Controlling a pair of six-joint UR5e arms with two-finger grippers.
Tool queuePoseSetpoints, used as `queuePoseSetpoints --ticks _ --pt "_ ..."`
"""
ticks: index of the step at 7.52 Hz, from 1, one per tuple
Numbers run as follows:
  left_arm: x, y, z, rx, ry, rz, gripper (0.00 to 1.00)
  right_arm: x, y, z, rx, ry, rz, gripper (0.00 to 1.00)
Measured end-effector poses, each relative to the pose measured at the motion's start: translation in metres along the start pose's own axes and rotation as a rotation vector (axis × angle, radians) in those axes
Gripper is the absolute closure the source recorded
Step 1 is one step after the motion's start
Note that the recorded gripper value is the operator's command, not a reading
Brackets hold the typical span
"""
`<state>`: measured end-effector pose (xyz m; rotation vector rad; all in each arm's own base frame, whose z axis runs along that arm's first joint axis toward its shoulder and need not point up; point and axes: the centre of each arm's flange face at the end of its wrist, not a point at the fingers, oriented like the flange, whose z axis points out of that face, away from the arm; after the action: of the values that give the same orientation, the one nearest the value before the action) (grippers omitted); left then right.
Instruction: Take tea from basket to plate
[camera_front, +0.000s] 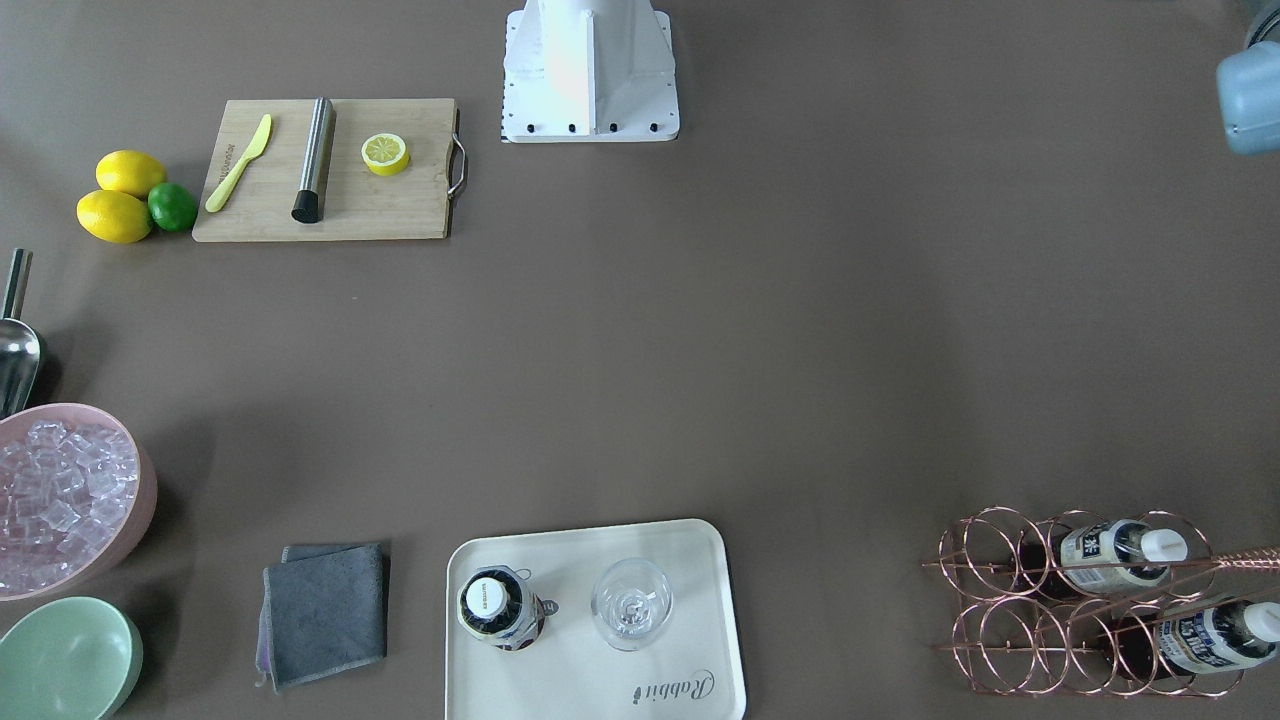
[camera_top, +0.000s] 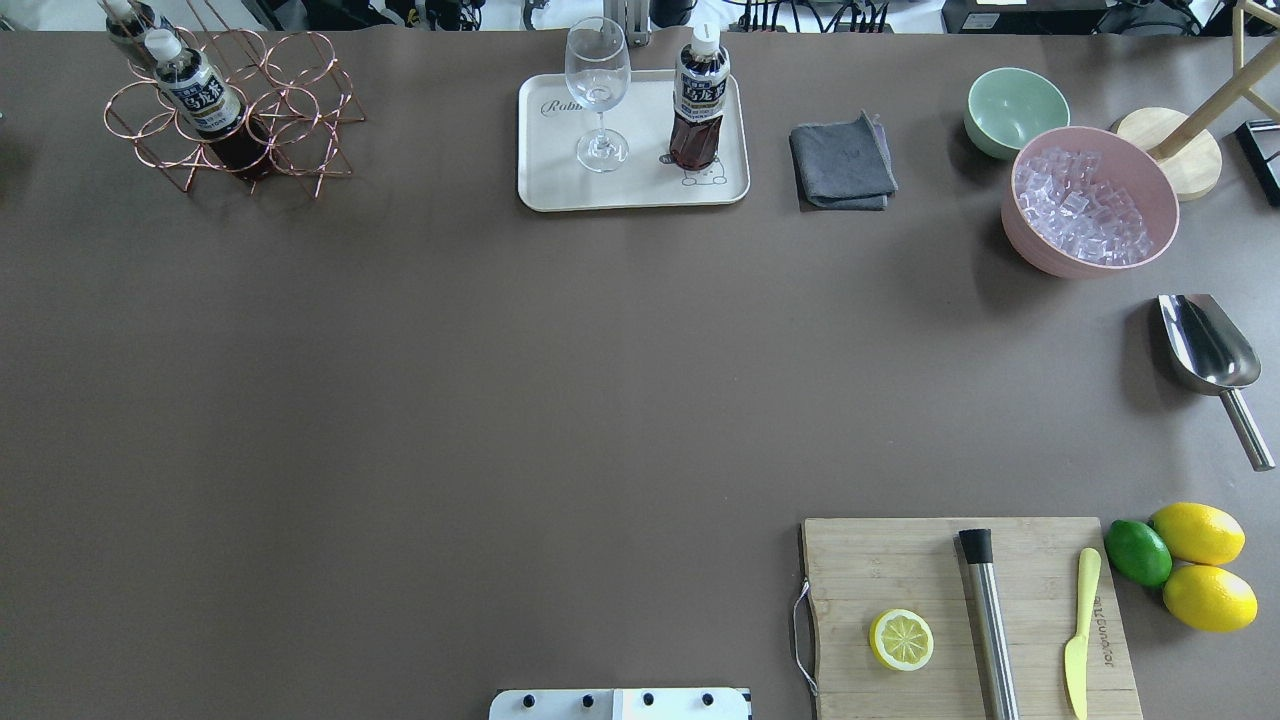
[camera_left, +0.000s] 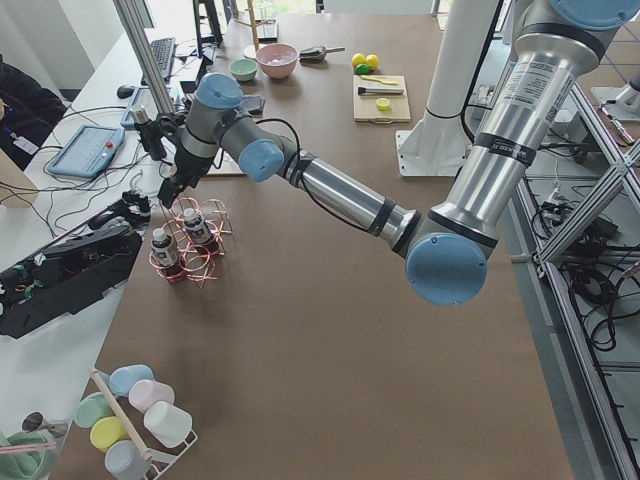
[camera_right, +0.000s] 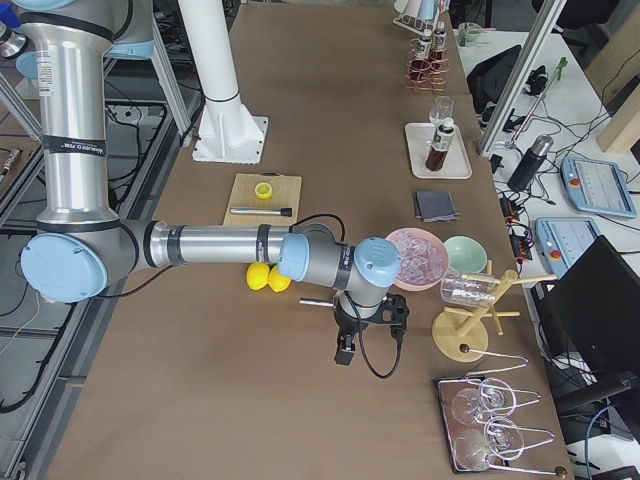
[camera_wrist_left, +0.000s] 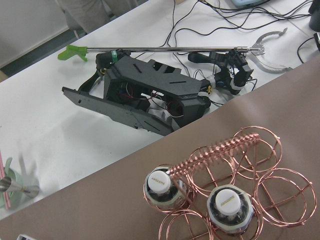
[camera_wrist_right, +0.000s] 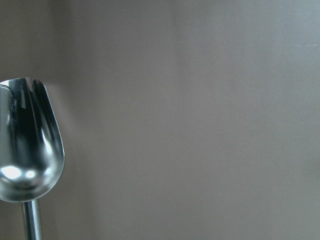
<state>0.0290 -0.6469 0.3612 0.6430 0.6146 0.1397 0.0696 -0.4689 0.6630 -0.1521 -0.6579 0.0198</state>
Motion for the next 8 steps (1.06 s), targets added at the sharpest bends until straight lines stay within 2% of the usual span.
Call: queuePoseSetpoints --ticks 1,2,3,4,6,8 --pt "-0.020 0.021 0.009 -0.057 -0.014 -0.076 0.02 0.000 0.000 0.000 0.001 0.002 -0.001 0.01" --pt "-0.042 0.042 0.017 -0.147 -0.016 -0.157 0.02 -0.002 -0.001 -0.002 0.005 0.002 -0.004 0.01" --pt "-0.068 0.061 0.026 -0.233 -0.002 -0.240 0.02 -0.002 -0.002 -0.003 0.005 0.002 -0.004 0.01" --pt "-0.096 0.078 0.035 -0.292 0.039 -0.316 0.02 -0.001 -0.001 -0.001 0.002 0.000 -0.001 0.01" --pt "-0.140 0.122 0.059 -0.378 0.116 -0.360 0.02 -0.001 0.001 0.000 0.001 -0.003 0.000 0.01" --pt "-0.168 0.162 0.072 -0.425 0.129 -0.372 0.02 -0.001 0.000 -0.001 0.002 -0.003 -0.001 0.01"
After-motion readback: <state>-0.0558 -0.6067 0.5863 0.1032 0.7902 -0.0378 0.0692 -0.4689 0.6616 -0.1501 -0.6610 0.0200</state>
